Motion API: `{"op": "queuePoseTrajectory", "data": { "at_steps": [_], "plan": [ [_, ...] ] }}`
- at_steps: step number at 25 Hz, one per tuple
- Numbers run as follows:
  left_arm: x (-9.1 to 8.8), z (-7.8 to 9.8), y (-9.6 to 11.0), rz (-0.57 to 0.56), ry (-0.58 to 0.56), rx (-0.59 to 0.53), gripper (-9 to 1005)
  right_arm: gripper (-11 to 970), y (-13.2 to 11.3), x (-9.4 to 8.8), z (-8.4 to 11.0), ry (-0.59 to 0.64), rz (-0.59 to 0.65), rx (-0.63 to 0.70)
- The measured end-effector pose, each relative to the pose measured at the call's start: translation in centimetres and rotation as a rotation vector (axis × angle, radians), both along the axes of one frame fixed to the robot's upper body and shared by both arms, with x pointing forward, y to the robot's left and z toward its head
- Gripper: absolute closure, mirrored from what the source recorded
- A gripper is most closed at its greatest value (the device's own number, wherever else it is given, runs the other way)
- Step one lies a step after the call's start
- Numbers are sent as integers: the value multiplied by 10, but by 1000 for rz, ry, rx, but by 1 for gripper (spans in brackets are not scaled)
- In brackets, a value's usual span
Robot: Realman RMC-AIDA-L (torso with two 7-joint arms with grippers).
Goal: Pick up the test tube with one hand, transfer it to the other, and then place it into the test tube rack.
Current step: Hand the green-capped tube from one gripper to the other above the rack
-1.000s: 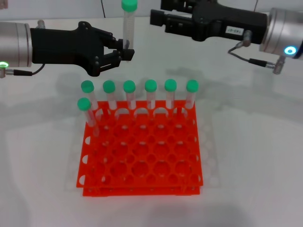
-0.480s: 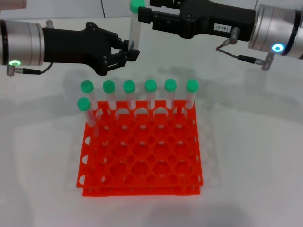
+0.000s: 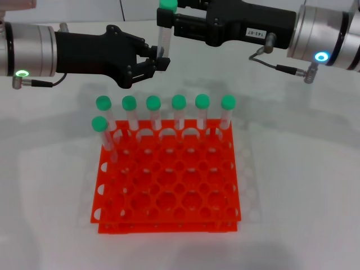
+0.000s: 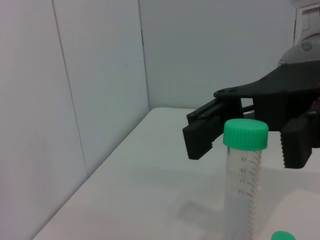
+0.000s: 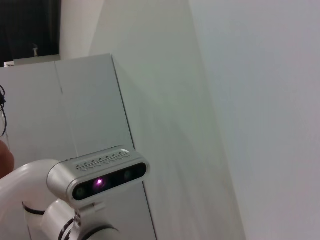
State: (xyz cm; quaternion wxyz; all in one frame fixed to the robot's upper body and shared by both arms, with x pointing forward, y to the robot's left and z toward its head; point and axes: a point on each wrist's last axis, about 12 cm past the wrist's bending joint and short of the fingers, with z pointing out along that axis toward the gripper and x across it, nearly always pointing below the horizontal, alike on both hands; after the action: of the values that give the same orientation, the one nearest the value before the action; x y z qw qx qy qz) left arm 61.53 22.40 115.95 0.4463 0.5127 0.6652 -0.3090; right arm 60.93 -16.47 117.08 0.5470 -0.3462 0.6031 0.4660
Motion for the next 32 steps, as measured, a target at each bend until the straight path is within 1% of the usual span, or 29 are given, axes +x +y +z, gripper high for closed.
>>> {"op": "queuePoseTrajectory", "data": {
  "at_steps": [5, 17, 25, 29, 32],
  "plan": [
    [0, 0, -1, -2, -2, 0, 806, 379, 5, 1, 0, -8, -8, 3],
    [0, 0, -1, -5, -2, 7, 806, 392, 3, 1, 1, -16, -25, 20],
    [0, -1, 0, -2, 1, 6, 805, 401, 6, -1, -1, -22, -11, 7],
    [0, -1, 0, -1, 2, 5, 805, 616, 6, -1, -2, -26, -9, 4],
    [0, -1, 0, 0, 3, 3, 805, 636, 6, -1, -2, -28, -9, 5]
  ]
}}
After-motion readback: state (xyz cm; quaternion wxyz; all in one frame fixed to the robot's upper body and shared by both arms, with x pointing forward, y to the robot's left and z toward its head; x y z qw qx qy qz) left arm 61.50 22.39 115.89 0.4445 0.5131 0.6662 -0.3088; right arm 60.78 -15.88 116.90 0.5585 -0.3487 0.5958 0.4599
